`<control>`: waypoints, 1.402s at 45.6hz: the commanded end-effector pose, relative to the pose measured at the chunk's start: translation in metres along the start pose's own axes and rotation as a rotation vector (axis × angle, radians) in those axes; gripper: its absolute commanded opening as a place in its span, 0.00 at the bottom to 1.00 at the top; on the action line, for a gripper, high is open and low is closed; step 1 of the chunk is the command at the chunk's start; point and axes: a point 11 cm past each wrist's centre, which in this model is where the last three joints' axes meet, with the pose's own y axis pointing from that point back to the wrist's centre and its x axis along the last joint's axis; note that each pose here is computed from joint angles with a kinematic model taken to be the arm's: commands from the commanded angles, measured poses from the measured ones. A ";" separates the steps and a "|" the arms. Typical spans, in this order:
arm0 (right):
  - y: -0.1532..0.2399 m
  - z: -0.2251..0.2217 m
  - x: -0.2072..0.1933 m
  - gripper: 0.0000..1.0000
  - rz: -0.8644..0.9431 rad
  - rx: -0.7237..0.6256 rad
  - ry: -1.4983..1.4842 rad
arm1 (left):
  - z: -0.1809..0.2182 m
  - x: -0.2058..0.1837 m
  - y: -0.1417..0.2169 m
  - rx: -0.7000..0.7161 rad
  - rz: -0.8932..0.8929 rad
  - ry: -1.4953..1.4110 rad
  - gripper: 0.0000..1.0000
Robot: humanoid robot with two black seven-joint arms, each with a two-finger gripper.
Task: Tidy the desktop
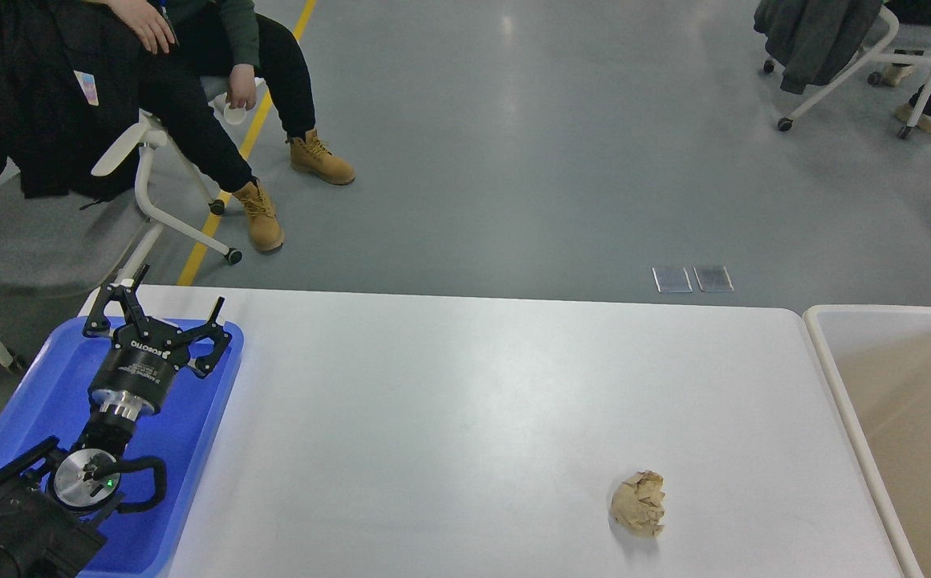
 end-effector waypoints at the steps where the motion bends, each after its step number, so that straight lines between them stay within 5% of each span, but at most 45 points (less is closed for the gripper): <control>1: 0.003 -0.077 0.015 1.00 -0.055 0.066 0.167 | 0.000 0.000 0.000 0.000 0.001 0.000 0.99; 17: 0.024 -0.226 -0.005 0.99 -0.209 0.217 0.445 | 0.000 0.000 0.000 0.000 0.001 0.000 0.99; 29: 0.041 -0.298 -0.051 1.00 -0.406 0.256 0.598 | 0.000 0.000 0.000 0.000 0.001 0.000 0.99; 51: 0.055 -0.303 -0.081 1.00 -0.599 0.221 0.579 | 0.001 0.000 0.000 -0.001 0.001 -0.002 0.99; 64: 0.057 -0.254 -0.083 1.00 -0.688 0.062 0.514 | 0.000 0.000 0.000 0.000 0.001 0.000 0.99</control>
